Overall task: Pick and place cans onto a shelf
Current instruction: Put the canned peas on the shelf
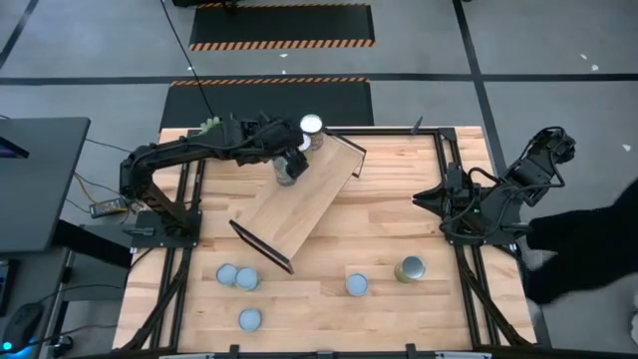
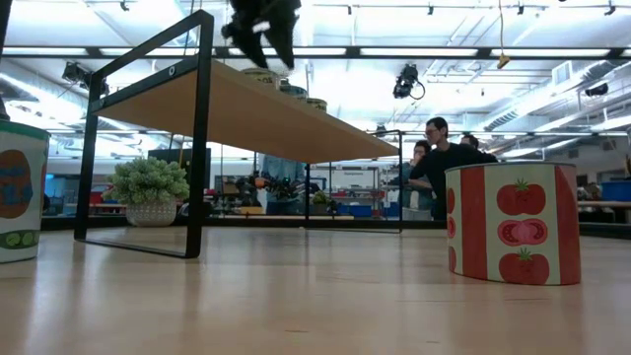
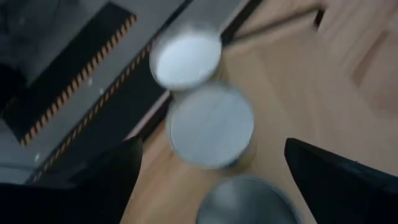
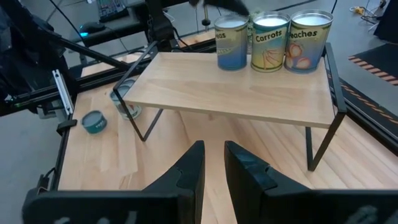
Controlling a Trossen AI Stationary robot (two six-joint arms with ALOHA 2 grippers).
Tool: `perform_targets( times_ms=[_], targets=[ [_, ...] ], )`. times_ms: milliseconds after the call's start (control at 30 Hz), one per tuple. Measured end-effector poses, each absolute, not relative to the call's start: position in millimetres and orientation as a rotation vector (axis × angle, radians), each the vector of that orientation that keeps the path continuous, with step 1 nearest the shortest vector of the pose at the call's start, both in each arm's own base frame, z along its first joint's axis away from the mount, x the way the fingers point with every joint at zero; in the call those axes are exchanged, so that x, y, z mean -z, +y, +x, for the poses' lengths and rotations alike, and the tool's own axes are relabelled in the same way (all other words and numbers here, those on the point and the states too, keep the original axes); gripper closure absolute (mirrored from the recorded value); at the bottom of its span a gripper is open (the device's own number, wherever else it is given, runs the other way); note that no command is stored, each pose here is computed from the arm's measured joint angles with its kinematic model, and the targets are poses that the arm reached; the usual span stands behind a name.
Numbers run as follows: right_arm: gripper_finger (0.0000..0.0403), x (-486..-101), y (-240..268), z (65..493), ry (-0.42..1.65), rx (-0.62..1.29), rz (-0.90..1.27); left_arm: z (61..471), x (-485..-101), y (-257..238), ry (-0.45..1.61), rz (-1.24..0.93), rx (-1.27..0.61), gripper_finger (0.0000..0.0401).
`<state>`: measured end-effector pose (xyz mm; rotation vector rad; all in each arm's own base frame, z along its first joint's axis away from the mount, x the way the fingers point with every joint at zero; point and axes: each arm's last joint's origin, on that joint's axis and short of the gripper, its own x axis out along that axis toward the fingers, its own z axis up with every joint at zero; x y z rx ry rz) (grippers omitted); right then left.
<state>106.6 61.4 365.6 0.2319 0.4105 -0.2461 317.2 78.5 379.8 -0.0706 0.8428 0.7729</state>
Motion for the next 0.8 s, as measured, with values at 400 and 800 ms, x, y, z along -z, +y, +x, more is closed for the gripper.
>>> perform_targets(
  times_ms=[400,800],
  targets=[
    [0.0334,-365,61,107,0.417,0.252,0.216,305,-407,56,0.951,-0.043,-0.477,0.0008],
    [0.0334,-365,53,111,0.413,0.311,0.191,303,-374,11,1.189,0.466,-0.400,0.0031]
  ],
)
